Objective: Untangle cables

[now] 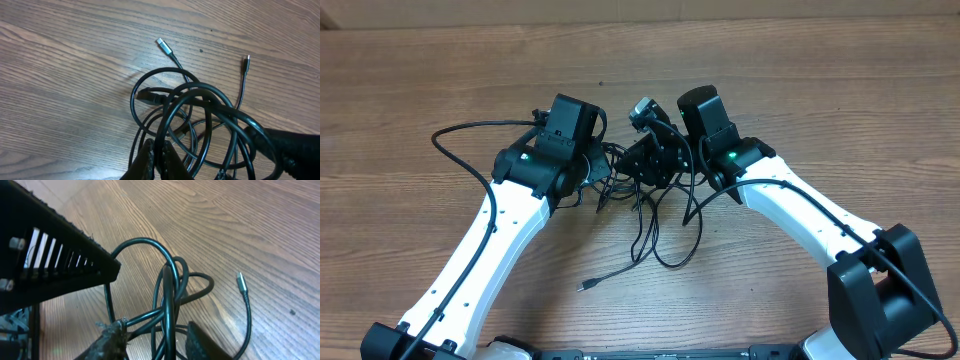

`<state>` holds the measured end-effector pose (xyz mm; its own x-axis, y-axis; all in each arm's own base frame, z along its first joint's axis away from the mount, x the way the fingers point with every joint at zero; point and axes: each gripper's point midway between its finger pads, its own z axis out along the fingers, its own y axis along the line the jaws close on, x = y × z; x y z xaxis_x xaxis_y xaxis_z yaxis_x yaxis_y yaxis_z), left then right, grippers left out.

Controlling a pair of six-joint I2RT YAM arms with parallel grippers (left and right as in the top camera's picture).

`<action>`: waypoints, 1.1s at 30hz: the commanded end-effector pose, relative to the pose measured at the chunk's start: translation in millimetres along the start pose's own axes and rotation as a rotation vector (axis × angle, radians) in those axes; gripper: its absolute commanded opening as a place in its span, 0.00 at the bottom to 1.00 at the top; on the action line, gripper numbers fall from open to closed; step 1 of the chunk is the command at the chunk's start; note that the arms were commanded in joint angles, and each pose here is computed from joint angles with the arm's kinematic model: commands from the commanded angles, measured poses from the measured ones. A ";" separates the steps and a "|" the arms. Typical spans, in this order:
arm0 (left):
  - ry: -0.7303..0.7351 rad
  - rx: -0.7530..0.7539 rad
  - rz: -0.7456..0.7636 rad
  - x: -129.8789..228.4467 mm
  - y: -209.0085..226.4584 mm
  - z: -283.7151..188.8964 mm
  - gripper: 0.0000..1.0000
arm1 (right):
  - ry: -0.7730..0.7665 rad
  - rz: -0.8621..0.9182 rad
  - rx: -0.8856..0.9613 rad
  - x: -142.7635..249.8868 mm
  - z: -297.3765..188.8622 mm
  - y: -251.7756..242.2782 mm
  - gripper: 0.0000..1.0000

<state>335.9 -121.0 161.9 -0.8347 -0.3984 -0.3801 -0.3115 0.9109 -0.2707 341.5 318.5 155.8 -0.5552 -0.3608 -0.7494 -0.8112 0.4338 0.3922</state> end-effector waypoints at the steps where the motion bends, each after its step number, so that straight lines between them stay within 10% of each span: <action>1: -0.005 0.015 0.016 -3.5 -3.4 -2.2 0.04 | -0.010 -0.016 0.002 -4.1 -0.1 1.1 0.38; 4: -0.003 0.019 0.016 -3.1 -4.1 -2.3 0.04 | -0.010 -0.016 0.024 -4.2 -0.1 -2.7 0.38; 9: -0.003 0.018 0.016 -3.0 -3.9 -2.2 0.04 | -0.018 -0.024 0.035 -6.5 -0.2 -4.6 0.07; 33: 0.000 0.021 0.015 -2.5 -4.3 -2.2 0.04 | 0.013 0.000 0.032 1.7 -0.2 -4.1 0.13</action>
<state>335.2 -122.8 161.7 -0.8385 -0.3975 -0.3727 -0.3077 0.9099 -0.2782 343.7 314.1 150.2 -0.5631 -0.3729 -0.7375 -0.8014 0.4643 0.3772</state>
